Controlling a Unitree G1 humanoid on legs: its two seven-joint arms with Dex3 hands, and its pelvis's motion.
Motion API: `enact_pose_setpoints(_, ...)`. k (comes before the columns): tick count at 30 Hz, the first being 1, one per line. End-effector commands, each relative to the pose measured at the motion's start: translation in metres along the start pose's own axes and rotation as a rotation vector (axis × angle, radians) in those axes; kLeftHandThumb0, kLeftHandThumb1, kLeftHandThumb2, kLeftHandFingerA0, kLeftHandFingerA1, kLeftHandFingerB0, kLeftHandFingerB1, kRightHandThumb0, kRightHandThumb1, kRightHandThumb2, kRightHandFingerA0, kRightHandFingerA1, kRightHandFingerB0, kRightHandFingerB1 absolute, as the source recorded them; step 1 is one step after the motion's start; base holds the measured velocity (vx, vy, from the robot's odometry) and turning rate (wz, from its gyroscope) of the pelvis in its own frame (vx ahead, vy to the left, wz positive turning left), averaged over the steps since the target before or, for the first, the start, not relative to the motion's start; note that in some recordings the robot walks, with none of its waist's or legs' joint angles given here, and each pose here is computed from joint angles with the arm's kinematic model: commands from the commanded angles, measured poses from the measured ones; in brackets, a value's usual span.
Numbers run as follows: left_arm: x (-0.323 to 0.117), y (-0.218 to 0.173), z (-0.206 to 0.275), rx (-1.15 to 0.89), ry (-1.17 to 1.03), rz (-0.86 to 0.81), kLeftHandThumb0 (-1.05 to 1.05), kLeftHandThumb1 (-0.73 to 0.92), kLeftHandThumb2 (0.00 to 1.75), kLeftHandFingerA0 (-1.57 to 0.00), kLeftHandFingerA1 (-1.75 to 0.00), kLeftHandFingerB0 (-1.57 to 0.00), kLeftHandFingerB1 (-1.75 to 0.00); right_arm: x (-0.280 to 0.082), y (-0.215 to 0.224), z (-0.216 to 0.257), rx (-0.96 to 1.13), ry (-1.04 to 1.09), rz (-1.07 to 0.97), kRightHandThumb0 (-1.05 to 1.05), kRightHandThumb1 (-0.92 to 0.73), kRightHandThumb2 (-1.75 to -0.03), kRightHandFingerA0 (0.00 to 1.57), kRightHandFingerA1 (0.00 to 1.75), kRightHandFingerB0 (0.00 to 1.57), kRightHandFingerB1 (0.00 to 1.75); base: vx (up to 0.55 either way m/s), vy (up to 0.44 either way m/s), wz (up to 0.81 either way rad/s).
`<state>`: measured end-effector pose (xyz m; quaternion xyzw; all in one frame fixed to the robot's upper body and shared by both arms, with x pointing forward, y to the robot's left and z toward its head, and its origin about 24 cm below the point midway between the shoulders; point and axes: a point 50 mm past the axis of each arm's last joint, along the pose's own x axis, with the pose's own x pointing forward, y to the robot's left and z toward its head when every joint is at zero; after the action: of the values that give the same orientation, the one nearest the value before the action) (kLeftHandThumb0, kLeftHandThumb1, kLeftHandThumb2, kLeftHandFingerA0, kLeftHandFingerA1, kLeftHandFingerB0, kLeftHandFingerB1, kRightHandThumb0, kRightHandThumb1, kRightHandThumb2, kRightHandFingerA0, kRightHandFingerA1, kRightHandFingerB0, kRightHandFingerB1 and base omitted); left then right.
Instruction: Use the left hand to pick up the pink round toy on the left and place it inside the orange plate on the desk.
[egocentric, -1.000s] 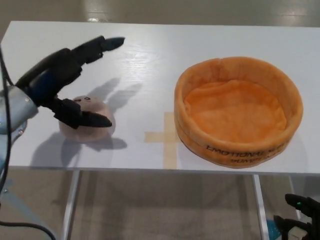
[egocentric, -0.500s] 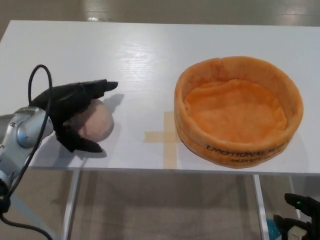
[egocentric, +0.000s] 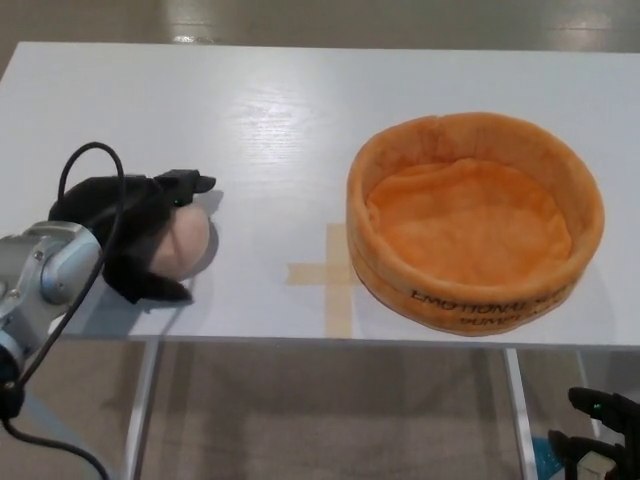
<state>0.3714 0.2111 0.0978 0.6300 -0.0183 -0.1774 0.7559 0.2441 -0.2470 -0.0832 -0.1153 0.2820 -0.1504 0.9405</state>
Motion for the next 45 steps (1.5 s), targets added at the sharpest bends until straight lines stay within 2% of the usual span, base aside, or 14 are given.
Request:
enact_pose_setpoints(1, 0.0, -0.014, -0.001, -0.038, 0.012, -0.057, -0.21, 0.8, 0.64, -0.95, -1.19, -0.89, -0.59, 0.0, -0.003, -0.001, -0.014, 0.01, -0.003, -0.15, -0.54, -0.55, 0.57, 0.48, 0.58, 0.45, 0.0, 0.0, 0.0)
enact_pose_setpoints(3, 0.0, -0.014, 0.001, -0.067, -0.002, -0.034, -0.21, 0.8, 0.64, -0.95, -1.19, -0.89, -0.59, 0.001, -0.003, -0.001, -0.012, 0.01, -0.002, -0.15, -0.54, -0.55, 0.57, 0.48, 0.58, 0.45, 0.0, 0.0, 0.0)
enact_pose_setpoints(6, 0.0, -0.008, 0.004, -0.079, -0.039, 0.039, -0.27, 0.88, 0.65, -0.65, -1.64, -0.66, -1.0, 0.001, -0.003, 0.0, -0.005, 0.009, -0.008, -0.16, -0.53, -0.56, 0.61, 0.49, 0.6, 0.46, 0.0, 0.0, 0.0)
enact_pose_setpoints(14, 0.0, 0.009, 0.012, -0.096, -0.108, 0.176, -0.3, 0.83, 0.64, -0.68, -1.66, -0.72, -0.84, 0.001, -0.002, 0.0, 0.0, 0.011, -0.003, -0.17, -0.53, -0.56, 0.61, 0.49, 0.61, 0.46, 0.0, 0.0, 0.0)
enact_pose_setpoints(15, 0.002, 0.028, 0.023, -0.109, -0.163, 0.27, -0.42, 0.71, 0.79, -0.8, -1.41, -0.7, -0.61, 0.001, -0.002, 0.001, 0.008, 0.014, -0.001, -0.16, -0.54, -0.56, 0.61, 0.48, 0.63, 0.46, 0.0, 0.0, 0.0)
enact_pose_setpoints(18, 0.003, 0.043, 0.031, -0.112, -0.206, 0.337, -0.31, 0.82, 0.68, -0.74, -1.59, -0.7, -0.52, 0.002, -0.002, 0.002, 0.014, 0.015, -0.003, -0.17, -0.54, -0.55, 0.62, 0.48, 0.63, 0.46, 0.0, 0.0, 0.0)
enact_pose_setpoints(19, 0.005, 0.054, 0.038, -0.105, -0.233, 0.375, -0.29, 0.84, 0.64, -0.72, -1.71, -0.76, -0.75, 0.002, -0.002, 0.002, 0.002, 0.012, -0.003, -0.19, -0.53, -0.55, 0.62, 0.48, 0.64, 0.46, 0.0, 0.0, 0.0)
enact_pose_setpoints(23, 0.008, 0.08, 0.057, -0.086, -0.29, 0.446, -0.32, 0.78, 0.63, -0.73, -1.7, -0.8, -0.68, 0.002, -0.001, 0.003, 0.003, 0.011, 0.002, -0.18, -0.53, -0.55, 0.61, 0.48, 0.63, 0.47, 0.0, 0.0, 0.0)
enact_pose_setpoints(26, 0.011, 0.096, 0.073, -0.072, -0.34, 0.458, -0.29, 0.8, 0.64, -0.69, -1.65, -0.7, -1.1, 0.001, 0.001, 0.001, 0.016, 0.012, 0.011, -0.18, -0.54, -0.56, 0.61, 0.49, 0.63, 0.47, 0.0, 0.0, 0.0)
enact_pose_setpoints(31, 0.015, 0.116, 0.097, -0.031, -0.401, 0.461, -0.31, 0.78, 0.62, -0.7, -1.68, -0.7, -1.12, 0.001, 0.001, 0.001, 0.021, 0.02, 0.011, -0.18, -0.54, -0.56, 0.61, 0.48, 0.64, 0.47, 0.0, 0.0, 0.0)
enact_pose_setpoints(32, 0.018, 0.122, 0.108, -0.011, -0.42, 0.45, -0.35, 0.76, 0.68, -0.8, -1.6, -0.83, -0.73, 0.002, 0.001, 0.001, 0.024, 0.023, 0.011, -0.18, -0.53, -0.55, 0.61, 0.47, 0.65, 0.47, 0.0, 0.0, 0.0)
enact_pose_setpoints(41, 0.031, 0.126, 0.153, 0.032, -0.493, 0.399, -0.28, 0.75, 0.62, -0.75, -1.68, -0.73, -1.09, 0.001, 0.004, 0.002, 0.026, 0.019, 0.019, -0.18, -0.54, -0.55, 0.61, 0.48, 0.64, 0.47, 0.0, 0.0, 0.0)
enact_pose_setpoints(42, 0.034, 0.125, 0.163, 0.059, -0.506, 0.388, -0.3, 0.73, 0.65, -0.77, -1.6, -0.82, -0.68, 0.001, 0.004, 0.002, 0.021, 0.021, 0.016, -0.18, -0.54, -0.55, 0.6, 0.48, 0.64, 0.47, 0.0, 0.0, 0.0)
enact_pose_setpoints(45, 0.04, 0.112, 0.191, 0.062, -0.543, 0.352, -0.24, 0.68, 0.64, -0.81, -1.57, -0.88, -0.7, 0.001, 0.006, 0.002, 0.017, 0.016, 0.023, -0.18, -0.53, -0.55, 0.6, 0.49, 0.64, 0.47, 0.0, 0.0, 0.0)
